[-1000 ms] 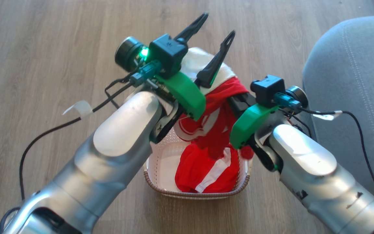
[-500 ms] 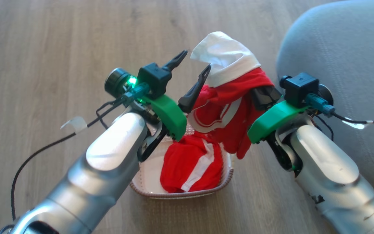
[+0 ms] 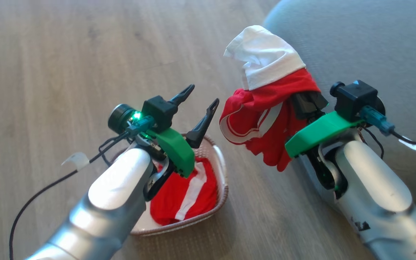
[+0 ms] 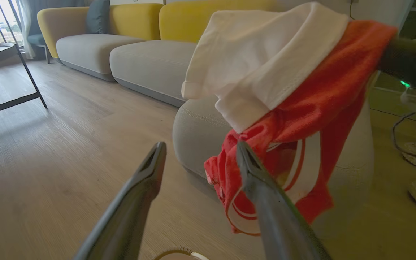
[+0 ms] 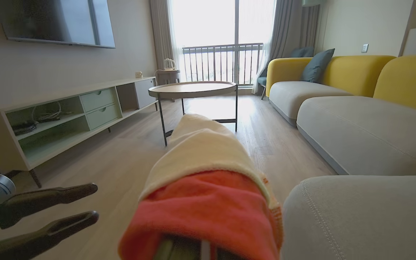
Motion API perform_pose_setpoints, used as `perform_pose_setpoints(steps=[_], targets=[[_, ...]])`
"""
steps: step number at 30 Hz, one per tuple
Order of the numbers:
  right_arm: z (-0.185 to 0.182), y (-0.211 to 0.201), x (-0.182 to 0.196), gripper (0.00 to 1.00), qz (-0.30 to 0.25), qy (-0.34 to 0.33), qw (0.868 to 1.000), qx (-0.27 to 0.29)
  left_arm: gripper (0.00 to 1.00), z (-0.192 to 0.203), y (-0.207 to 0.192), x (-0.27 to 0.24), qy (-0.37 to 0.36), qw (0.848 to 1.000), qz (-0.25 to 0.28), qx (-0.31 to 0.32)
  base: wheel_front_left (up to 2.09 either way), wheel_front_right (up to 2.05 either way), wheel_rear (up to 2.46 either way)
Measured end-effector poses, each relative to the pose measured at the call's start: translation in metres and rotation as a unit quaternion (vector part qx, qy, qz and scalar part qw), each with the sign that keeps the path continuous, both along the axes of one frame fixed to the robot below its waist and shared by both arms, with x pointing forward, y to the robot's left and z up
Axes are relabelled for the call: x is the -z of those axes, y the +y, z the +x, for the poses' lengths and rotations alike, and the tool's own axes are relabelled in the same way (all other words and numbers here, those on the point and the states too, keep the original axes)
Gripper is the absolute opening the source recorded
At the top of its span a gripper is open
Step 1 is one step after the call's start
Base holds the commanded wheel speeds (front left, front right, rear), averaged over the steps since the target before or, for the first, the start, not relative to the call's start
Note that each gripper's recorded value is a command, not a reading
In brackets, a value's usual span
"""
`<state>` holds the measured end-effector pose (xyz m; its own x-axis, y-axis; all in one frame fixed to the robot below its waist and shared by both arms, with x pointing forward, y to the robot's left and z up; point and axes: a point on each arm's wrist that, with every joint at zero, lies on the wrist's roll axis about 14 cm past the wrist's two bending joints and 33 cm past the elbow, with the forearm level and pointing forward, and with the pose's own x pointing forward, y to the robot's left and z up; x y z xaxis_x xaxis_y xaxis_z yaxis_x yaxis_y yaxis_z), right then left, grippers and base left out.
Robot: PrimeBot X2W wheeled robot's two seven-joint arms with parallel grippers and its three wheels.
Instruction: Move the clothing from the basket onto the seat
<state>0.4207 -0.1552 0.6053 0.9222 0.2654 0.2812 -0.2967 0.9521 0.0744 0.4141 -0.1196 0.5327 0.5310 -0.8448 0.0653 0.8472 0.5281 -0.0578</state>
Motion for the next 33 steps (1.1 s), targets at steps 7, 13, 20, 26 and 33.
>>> perform_pose_setpoints(steps=[7, 13, 20, 26, 33], targets=[[-0.029, -0.040, -0.005, 0.00, 0.007, -0.008, 0.998, 0.060, 1.00, -0.021, -0.033, -0.002, 0.003, 0.999, -0.012, 0.047, 0.00, 0.00, 0.00], [-0.056, -0.076, -0.015, 0.00, 0.011, -0.024, 0.993, 0.115, 1.00, -0.040, -0.061, 0.000, 0.006, 0.996, -0.014, 0.088, 0.00, 0.00, 0.00], [-0.076, -0.109, -0.022, 0.00, 0.004, -0.037, 0.985, 0.167, 1.00, -0.053, -0.081, 0.003, 0.009, 0.993, -0.016, 0.120, 0.00, 0.00, 0.00], [-0.077, -0.118, -0.027, 0.00, -0.008, -0.046, 0.982, 0.183, 1.00, -0.058, -0.087, 0.010, 0.016, 0.990, -0.015, 0.136, 0.00, 0.00, 0.00], [-0.072, -0.146, -0.033, 0.00, -0.038, -0.049, 0.973, 0.223, 1.00, -0.059, -0.091, 0.016, 0.032, 0.988, -0.024, 0.149, 0.00, 0.00, 0.00]])
